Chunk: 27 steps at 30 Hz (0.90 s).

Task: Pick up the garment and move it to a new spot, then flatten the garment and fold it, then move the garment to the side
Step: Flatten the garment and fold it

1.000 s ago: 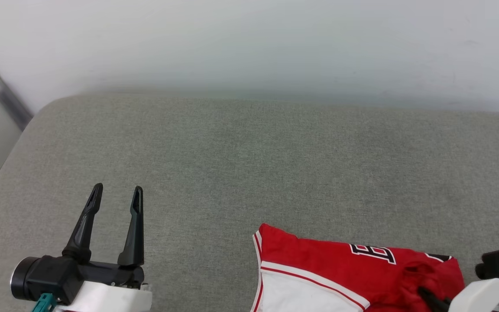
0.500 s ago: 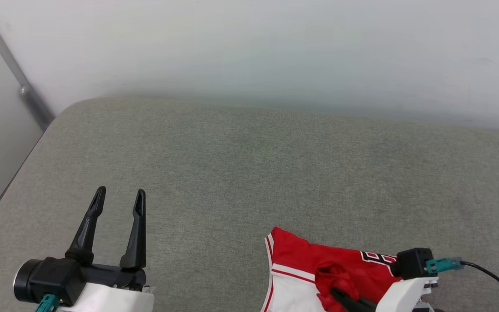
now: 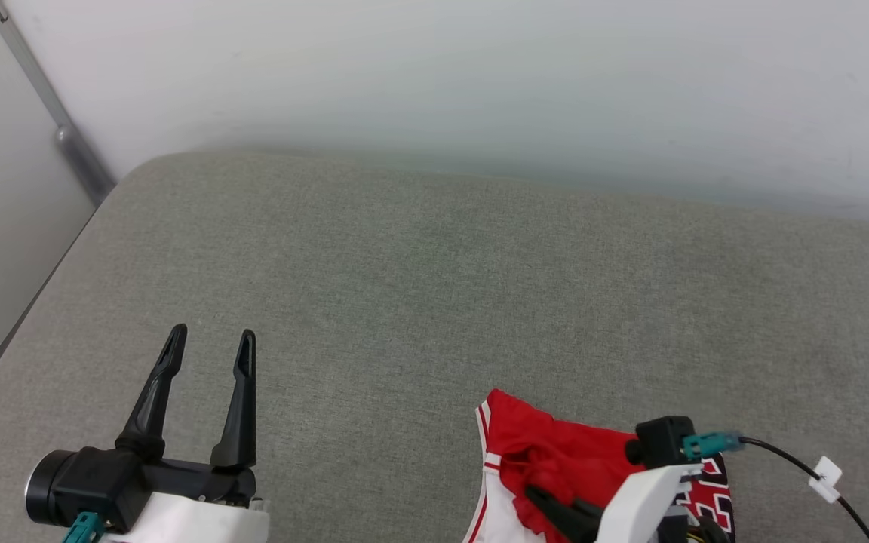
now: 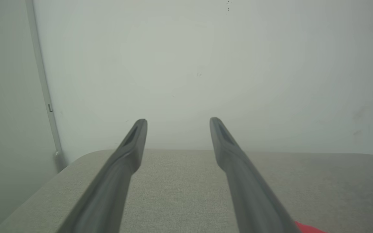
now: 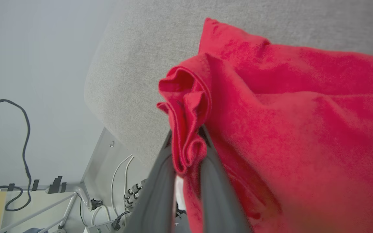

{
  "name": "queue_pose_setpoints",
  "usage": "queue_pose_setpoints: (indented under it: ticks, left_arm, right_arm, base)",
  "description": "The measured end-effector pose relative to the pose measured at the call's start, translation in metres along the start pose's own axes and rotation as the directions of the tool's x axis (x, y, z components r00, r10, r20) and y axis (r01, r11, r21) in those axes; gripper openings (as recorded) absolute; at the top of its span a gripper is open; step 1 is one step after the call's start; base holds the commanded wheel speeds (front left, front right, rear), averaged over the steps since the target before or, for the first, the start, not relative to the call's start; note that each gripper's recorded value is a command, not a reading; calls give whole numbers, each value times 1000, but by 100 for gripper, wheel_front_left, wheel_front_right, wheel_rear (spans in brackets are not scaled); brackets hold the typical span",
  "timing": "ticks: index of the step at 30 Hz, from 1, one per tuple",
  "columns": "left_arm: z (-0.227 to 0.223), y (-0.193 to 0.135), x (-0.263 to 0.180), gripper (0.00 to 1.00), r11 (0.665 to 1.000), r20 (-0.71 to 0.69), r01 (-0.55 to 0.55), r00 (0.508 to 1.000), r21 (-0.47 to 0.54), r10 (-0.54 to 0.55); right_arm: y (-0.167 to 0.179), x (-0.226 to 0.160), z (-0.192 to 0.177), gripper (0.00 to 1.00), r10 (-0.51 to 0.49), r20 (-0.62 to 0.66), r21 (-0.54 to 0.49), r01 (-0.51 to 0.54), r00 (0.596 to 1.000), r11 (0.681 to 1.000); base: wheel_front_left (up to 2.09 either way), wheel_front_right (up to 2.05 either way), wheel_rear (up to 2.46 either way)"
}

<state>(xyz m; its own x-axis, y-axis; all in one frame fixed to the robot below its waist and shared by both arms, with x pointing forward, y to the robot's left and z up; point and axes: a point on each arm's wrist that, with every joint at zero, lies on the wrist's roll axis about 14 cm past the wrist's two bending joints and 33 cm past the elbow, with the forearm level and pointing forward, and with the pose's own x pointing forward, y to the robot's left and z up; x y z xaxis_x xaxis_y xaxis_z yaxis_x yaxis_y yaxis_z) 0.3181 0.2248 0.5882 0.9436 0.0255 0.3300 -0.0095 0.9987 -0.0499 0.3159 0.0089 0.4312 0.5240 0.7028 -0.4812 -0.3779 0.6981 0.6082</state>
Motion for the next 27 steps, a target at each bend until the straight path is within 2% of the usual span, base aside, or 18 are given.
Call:
queue_pose_setpoints:
  ticks: [1, 5, 9, 12, 15, 18, 21, 23, 26, 27]
  left_arm:
    - [-1, 0, 0, 100, 1000, -3, -1, 1000, 1, 1]
    - [-5, 0, 2, 100, 1000, -15, -2, 1000, 0, 2]
    - [-7, -1, 3, 100, 1000, -20, 3, 1000, -4, -3]
    - [-8, -3, 5, 100, 1000, -21, 11, 1000, -7, -11]
    - [-8, -7, 8, 100, 1000, -17, 24, 1000, -10, -24]
    - [-9, -13, 12, 100, 999, -15, 42, 999, -18, -43]
    - [-11, -18, 15, 100, 998, -16, 60, 998, -25, -60]
    - [-12, -22, 17, 100, 997, -17, 70, 997, -29, -70]
    - [-15, -27, 21, 100, 996, -20, 86, 996, -36, -86]
    - [-16, -29, 22, 100, 995, -22, 90, 996, -38, -91]
  right_arm:
    - [2, 3, 0, 100, 9, -2, -3, -9, 1000, 1000]
    - [18, 12, 3, 100, 66, 3, -8, -66, 998, 998]
    - [23, 14, 15, 100, 79, 41, -24, -78, 996, 997]
    - [7, 10, 39, 100, -1, 104, -131, 14, 995, 991]
    - [-12, -1, 66, 100, -75, 189, -177, 109, 979, 978]
    - [-29, -20, 100, 100, -146, 294, -298, 235, 945, 925]
    - [-53, -48, 133, 100, -205, 409, -355, 362, 889, 862]
    - [-67, -69, 152, 100, -238, 480, -370, 441, 844, 817]
    - [-86, -105, 181, 100, -264, 593, -403, 565, 760, 720]
    - [-89, -118, 190, 100, -261, 636, -393, 597, 726, 700]
  base:
    - [0, 0, 0]
    - [0, 0, 0]
    - [0, 0, 0]
    - [0, 0, 0]
    - [0, 0, 0]
    - [0, 0, 0]
    - [0, 0, 0]
    - [0, 0, 0]
    - [0, 0, 0]
    - [0, 0, 0]
